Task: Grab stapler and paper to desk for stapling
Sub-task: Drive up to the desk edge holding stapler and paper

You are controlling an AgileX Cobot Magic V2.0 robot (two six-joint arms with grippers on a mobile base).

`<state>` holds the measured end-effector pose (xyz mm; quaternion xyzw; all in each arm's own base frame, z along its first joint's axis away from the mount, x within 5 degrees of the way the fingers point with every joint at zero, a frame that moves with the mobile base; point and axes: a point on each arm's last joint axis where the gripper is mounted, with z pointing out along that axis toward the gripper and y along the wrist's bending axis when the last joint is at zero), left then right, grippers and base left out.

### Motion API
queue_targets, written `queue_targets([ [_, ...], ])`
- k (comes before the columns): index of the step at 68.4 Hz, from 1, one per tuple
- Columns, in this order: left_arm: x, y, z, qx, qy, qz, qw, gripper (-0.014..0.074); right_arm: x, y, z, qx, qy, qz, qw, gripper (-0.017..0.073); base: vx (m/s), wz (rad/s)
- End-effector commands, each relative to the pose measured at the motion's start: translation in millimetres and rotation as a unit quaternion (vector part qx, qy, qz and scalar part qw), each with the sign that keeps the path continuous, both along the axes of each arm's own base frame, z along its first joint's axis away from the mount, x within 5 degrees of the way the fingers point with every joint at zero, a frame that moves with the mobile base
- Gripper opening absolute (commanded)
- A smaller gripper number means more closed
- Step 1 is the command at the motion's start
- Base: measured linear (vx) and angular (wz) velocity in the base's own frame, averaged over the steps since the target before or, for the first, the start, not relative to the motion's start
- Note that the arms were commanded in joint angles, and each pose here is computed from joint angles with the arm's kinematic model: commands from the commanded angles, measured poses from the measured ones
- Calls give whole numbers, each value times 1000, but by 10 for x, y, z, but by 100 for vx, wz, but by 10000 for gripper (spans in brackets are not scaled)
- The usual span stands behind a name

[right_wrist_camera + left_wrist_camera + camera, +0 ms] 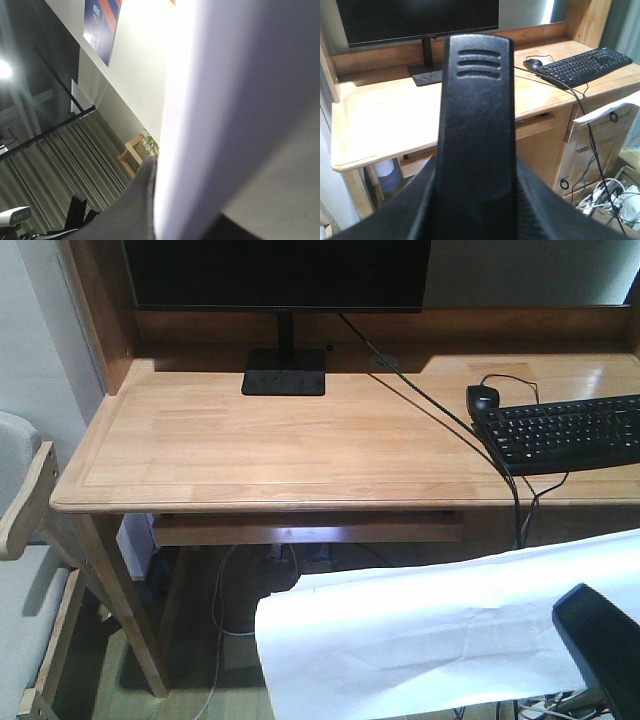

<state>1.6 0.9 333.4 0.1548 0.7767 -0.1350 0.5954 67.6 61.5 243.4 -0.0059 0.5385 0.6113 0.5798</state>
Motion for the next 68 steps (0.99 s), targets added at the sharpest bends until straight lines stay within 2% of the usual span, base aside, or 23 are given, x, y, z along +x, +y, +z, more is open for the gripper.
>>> queue_targets([
  [1, 13, -9, 179, -29, -56, -5, 998, -6, -67, -11, 17, 32, -31, 17, 999, -4, 6, 0],
  [68, 13, -9, 179, -29, -56, -5, 998, -6, -67, -11, 17, 32, -31, 17, 999, -4, 9, 1],
])
